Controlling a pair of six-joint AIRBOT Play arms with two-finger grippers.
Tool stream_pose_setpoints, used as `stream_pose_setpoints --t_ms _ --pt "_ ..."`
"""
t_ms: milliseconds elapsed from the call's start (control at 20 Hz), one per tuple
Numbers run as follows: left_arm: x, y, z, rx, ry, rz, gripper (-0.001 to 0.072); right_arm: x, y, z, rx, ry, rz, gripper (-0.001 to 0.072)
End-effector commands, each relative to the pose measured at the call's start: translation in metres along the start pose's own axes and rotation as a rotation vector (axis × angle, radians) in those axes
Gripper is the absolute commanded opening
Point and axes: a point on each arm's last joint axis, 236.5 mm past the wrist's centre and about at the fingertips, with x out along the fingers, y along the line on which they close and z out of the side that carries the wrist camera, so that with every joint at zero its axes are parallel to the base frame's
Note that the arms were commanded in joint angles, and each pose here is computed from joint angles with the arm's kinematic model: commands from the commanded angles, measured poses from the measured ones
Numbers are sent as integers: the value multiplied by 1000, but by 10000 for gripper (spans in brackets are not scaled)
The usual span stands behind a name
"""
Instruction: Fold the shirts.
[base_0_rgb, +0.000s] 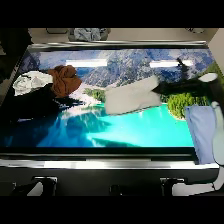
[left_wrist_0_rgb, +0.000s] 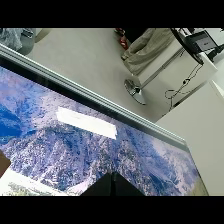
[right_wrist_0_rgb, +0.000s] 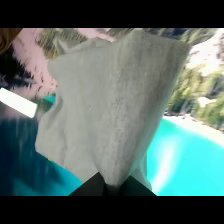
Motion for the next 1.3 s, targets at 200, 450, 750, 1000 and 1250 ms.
stream_pose_setpoints --t_ms 200,450,750,1000,1250 --pt "0 17 -4 68 18 68 33 -199 -85 14 181 -289 -326 45" --pt "0 18 -4 72 19 73 33 -272 -115 -15 306 -377 -413 45" --pt "0 18 -4 72 19 72 32 -338 -125 -34 400 -508 -498 45" --pt "-1 17 -4 72 19 72 33 -373 -119 -58 463 -549 -520 46" --pt "-1 17 -4 72 18 72 33 -352 -131 -177 672 -110 -659 46"
